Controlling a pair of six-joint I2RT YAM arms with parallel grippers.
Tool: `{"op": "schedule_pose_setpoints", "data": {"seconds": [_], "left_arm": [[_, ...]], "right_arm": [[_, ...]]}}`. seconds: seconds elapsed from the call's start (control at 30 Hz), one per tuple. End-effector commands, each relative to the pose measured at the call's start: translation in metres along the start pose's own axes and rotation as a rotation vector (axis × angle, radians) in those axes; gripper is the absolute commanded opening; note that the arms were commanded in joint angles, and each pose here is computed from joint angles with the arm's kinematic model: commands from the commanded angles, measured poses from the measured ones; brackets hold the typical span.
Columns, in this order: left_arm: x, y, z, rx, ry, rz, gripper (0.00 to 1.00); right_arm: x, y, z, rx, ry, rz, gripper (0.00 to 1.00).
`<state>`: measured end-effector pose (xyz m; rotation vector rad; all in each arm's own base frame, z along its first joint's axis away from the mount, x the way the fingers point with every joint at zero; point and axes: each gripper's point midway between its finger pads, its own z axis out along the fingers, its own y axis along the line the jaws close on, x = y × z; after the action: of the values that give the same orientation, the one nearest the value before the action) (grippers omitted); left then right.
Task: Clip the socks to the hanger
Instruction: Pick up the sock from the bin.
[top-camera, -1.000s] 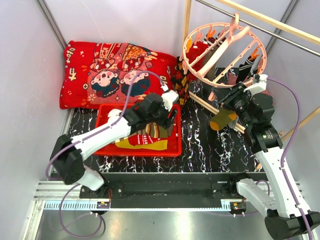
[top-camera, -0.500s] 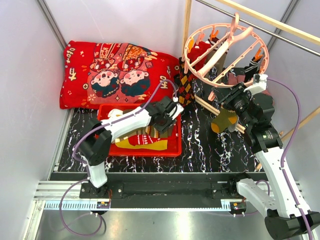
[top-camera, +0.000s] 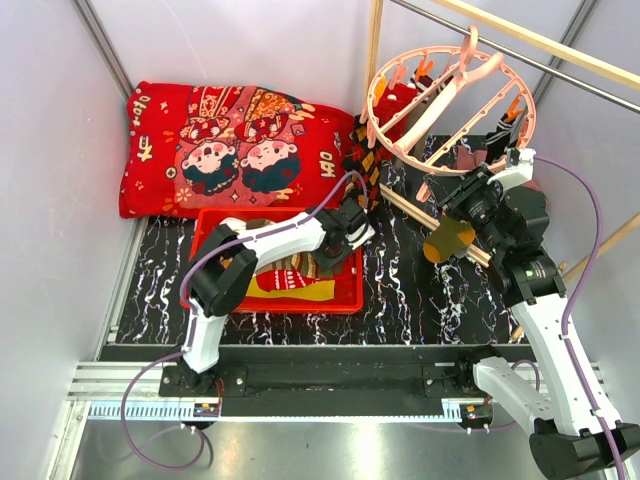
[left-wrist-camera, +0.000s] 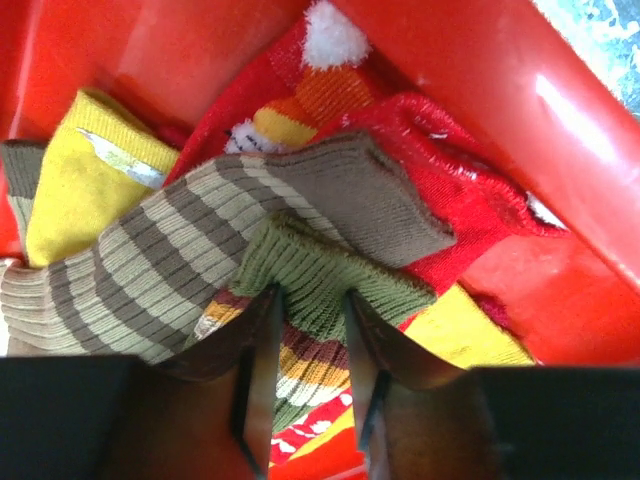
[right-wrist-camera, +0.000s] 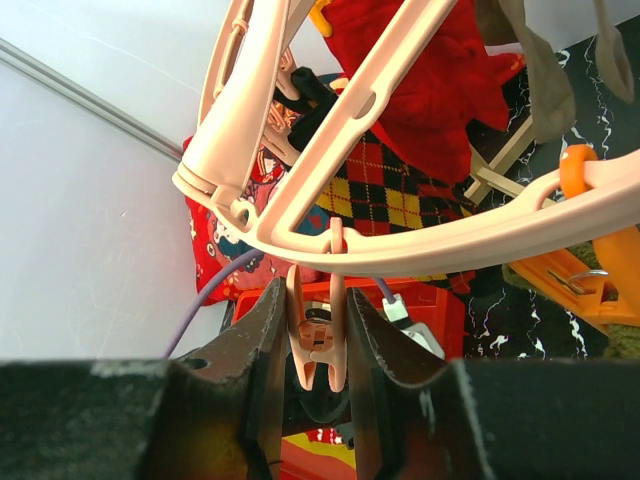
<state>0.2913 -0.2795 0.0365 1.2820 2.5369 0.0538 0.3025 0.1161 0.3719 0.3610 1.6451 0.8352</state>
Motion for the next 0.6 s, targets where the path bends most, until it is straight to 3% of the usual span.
{"op": "schedule_pose_setpoints", "data": {"seconds": [0.0, 0.23, 0.57], "left_arm": [[-0.007, 0.000, -0.012, 0.013, -0.010, 0.012, 0.27], [-0.017, -0.002, -0.058, 0.058, -0.113, -0.001, 0.10], [-0.022, 0.013, -0.138, 0.031, -0.323, -0.011, 0.01]], "right_arm": [[-0.015, 0.008, -0.002, -0.019, -0.059, -0.017, 0.00], [-0.015, 0.008, -0.002, -0.018, -0.060, -0.015, 0.00], [-0.016, 0.010, -0.004, -0.023, -0.064, -0.016, 0.00]]}}
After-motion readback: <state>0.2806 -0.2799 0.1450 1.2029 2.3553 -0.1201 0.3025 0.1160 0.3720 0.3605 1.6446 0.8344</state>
